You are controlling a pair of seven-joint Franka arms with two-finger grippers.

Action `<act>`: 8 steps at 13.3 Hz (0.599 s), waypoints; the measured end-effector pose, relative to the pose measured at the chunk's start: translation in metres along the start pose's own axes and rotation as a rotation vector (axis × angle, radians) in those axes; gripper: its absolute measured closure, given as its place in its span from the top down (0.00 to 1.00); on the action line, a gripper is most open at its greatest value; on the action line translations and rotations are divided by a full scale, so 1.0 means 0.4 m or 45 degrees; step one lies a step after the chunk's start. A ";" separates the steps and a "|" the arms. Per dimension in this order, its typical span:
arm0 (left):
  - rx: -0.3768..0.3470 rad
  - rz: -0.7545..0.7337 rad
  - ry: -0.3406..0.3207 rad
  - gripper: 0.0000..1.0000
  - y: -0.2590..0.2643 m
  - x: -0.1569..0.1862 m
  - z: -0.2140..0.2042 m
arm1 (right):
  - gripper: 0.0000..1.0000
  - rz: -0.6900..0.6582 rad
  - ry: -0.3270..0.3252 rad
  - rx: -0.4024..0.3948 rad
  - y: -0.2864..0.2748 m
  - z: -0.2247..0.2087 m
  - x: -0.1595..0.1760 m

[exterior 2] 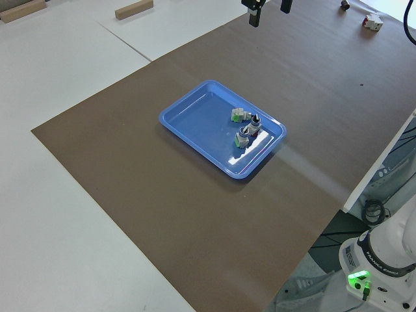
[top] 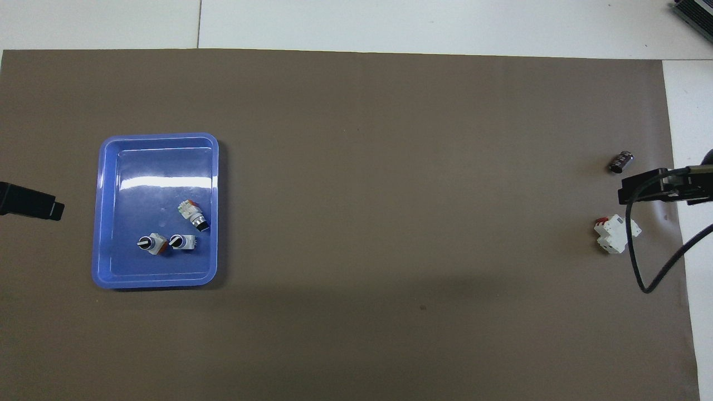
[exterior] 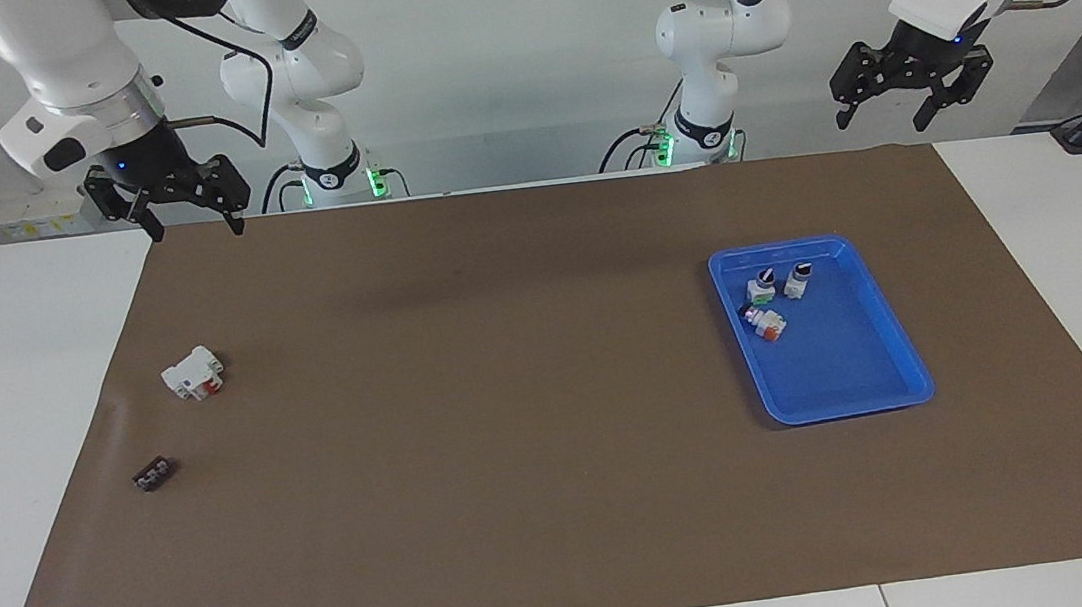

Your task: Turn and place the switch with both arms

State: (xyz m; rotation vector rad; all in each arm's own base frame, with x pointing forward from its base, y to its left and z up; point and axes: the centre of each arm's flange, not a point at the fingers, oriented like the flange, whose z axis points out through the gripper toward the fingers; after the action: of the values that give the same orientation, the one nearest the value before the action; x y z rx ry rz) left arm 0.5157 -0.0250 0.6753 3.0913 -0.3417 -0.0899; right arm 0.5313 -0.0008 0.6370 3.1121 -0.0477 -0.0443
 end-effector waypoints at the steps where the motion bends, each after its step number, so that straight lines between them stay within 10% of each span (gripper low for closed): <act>1: 0.000 -0.005 0.000 1.00 -0.005 -0.001 0.000 | 1.00 0.000 0.000 0.000 0.000 0.000 0.000; 8: 0.006 -0.058 -0.013 1.00 -0.018 -0.006 0.009 | 1.00 0.000 0.000 0.000 0.000 0.000 0.000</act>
State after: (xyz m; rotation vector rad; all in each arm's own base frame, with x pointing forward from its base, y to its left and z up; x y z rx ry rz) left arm 0.5149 -0.0175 0.6715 3.1045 -0.2718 -0.1063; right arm 0.5313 -0.0008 0.6370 3.1121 -0.0476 -0.0444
